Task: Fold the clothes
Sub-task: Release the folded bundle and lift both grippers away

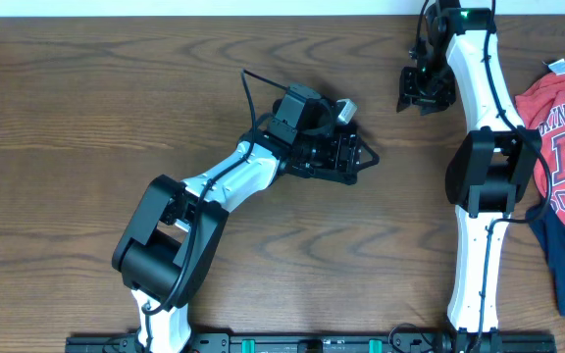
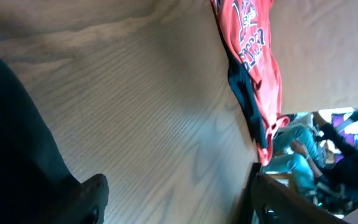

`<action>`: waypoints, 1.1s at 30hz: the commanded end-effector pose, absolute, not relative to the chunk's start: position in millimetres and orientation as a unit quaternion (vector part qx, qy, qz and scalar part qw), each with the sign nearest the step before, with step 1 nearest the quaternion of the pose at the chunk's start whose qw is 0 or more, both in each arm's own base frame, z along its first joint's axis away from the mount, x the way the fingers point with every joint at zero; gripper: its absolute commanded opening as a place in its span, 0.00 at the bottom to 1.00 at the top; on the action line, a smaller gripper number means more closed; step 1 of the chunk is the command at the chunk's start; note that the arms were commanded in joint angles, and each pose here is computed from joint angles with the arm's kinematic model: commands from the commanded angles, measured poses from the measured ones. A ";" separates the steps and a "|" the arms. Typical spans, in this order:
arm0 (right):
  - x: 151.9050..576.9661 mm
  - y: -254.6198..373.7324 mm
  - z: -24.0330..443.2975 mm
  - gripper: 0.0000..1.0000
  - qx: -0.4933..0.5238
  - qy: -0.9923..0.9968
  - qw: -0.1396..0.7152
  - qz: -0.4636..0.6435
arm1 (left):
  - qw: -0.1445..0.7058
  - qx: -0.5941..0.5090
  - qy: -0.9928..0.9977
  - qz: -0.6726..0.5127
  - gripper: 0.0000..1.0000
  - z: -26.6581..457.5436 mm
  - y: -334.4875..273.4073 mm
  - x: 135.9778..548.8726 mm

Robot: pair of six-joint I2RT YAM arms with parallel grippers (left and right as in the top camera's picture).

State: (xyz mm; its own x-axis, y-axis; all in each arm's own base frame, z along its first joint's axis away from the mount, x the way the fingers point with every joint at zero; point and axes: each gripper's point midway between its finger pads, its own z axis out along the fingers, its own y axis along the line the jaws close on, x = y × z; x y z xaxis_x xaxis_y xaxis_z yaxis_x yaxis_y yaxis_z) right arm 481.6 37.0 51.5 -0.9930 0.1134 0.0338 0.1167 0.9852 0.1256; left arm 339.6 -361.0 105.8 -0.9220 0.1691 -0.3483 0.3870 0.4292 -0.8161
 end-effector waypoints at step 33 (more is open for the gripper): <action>484.7 73.8 131.8 0.62 0.022 -0.994 -0.067 -0.085 | 0.144 0.019 0.901 -0.409 0.65 132.7 -197.6 441.2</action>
State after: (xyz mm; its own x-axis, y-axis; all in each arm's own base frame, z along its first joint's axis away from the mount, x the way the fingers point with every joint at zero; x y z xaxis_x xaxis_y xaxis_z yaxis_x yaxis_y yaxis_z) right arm 479.2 53.3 70.2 -0.9995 0.0290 0.0086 0.0298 0.9914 0.1278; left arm 445.0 -198.8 140.8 -0.9649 -0.1401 -0.2221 0.0927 0.6097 -0.7872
